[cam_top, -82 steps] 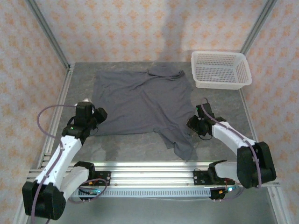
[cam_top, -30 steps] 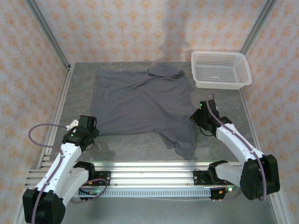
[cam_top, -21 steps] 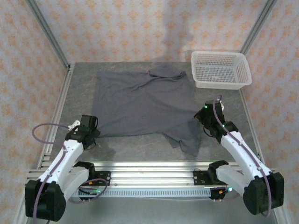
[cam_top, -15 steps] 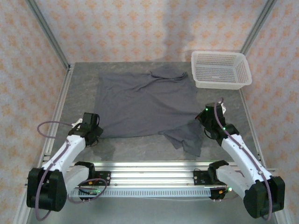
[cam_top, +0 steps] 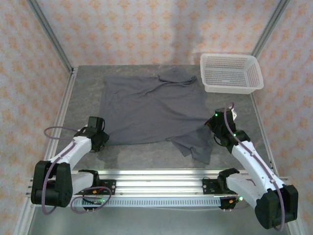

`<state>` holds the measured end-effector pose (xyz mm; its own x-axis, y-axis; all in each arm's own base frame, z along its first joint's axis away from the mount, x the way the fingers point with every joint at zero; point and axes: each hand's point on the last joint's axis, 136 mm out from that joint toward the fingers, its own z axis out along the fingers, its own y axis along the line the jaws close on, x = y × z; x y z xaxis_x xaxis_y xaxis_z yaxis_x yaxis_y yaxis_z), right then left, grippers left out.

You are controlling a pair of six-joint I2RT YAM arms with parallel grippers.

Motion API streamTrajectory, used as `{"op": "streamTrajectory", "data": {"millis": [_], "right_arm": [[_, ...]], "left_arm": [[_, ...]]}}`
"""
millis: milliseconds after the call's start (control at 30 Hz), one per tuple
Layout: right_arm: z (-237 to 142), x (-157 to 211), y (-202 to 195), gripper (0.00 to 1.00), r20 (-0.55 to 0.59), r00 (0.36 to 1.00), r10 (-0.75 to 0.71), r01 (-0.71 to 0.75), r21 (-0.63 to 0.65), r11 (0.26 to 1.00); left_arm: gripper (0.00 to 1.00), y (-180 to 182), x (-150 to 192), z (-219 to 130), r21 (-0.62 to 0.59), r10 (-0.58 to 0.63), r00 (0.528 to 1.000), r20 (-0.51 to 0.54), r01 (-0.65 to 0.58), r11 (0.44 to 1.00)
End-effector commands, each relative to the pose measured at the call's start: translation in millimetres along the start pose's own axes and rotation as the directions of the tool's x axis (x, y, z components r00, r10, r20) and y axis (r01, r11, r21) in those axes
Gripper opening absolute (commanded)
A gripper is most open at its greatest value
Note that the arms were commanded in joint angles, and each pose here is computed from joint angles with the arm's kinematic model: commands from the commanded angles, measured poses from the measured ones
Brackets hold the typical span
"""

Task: Fold the inside-out t-shirt
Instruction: Fold the T-shirt at the center of the table.

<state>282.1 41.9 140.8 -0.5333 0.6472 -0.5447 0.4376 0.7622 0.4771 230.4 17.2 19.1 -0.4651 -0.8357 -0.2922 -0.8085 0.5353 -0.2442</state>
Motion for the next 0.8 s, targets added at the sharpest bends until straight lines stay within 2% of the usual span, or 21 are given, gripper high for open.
{"op": "streamTrajectory", "data": {"millis": [0, 200, 367, 533, 667, 767], "right_arm": [[-1, -1, -9, 0.0, 0.02, 1.0, 0.005, -0.006, 0.04, 0.999], [-1, -1, -8, 0.0, 0.018, 1.0, 0.008, -0.008, 0.038, 0.999], [-1, -1, -8, 0.0, 0.016, 1.0, 0.011, -0.012, 0.036, 0.999], [-3, 0, -14, 0.0, 0.011, 1.0, 0.006, -0.007, 0.064, 0.998], [-4, 11, -32, 0.0, 0.006, 1.0, 0.009, -0.01, 0.101, 0.995], [-5, 21, -48, 0.0, -0.011, 1.0, 0.001, 0.0, 0.143, 0.99]], "left_arm": [[0.41, 27, 3, 4, -0.109, -0.009, 1.0, 0.006, 0.01, 0.994], [0.42, 36, 9, 6, -0.134, -0.018, 1.0, -0.009, 0.016, 0.991], [0.26, 30, 10, 10, -0.097, -0.03, 0.999, -0.012, 0.029, 0.995], [0.02, 20, 9, 4, -0.039, -0.058, 0.997, -0.052, 0.056, 0.998], [0.0, 27, -4, -23, -0.014, -0.056, 0.998, 0.035, 0.056, 0.998], [0.0, 39, -2, -33, -0.008, -0.066, 0.996, 0.063, 0.067, 0.998]]}}
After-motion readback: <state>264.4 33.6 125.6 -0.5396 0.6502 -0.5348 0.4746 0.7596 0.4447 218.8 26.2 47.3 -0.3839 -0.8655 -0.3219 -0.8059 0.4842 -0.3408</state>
